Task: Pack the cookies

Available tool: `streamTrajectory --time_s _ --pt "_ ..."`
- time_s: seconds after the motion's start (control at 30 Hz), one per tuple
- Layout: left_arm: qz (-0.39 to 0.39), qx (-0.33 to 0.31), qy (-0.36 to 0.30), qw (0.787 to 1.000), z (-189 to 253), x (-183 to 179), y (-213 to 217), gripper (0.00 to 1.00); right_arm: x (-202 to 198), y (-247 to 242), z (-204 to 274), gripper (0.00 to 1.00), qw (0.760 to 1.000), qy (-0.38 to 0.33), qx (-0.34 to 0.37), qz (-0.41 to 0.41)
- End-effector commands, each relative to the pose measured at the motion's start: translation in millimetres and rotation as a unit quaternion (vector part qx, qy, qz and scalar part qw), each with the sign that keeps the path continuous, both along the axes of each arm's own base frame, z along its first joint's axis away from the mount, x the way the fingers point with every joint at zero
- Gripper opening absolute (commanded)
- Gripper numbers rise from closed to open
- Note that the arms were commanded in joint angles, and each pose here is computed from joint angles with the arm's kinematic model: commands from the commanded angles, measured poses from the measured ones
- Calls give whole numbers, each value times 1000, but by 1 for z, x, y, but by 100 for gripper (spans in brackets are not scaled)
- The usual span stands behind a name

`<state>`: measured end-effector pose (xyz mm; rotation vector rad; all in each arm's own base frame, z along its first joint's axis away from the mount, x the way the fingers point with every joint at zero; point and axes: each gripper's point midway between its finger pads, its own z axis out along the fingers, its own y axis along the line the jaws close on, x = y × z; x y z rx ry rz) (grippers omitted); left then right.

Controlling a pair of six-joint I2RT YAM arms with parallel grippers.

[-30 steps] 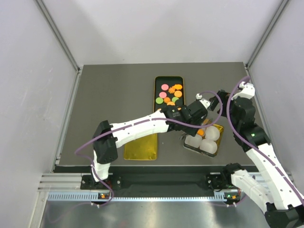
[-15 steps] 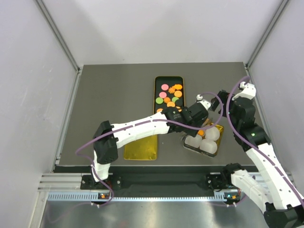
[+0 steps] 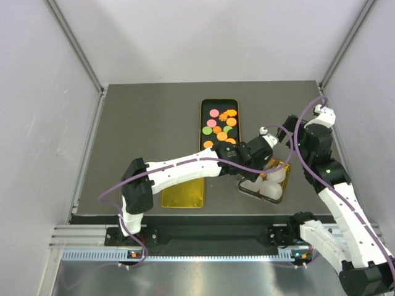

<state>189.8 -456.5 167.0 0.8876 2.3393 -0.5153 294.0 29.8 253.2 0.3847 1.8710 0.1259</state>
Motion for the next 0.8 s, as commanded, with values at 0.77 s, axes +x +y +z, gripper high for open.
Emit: streamTrajectory --time_s 0.77 --pt "-43 -40 7 998 11 -10 -19 39 20 -22 35 100 998 -21 29 -60"
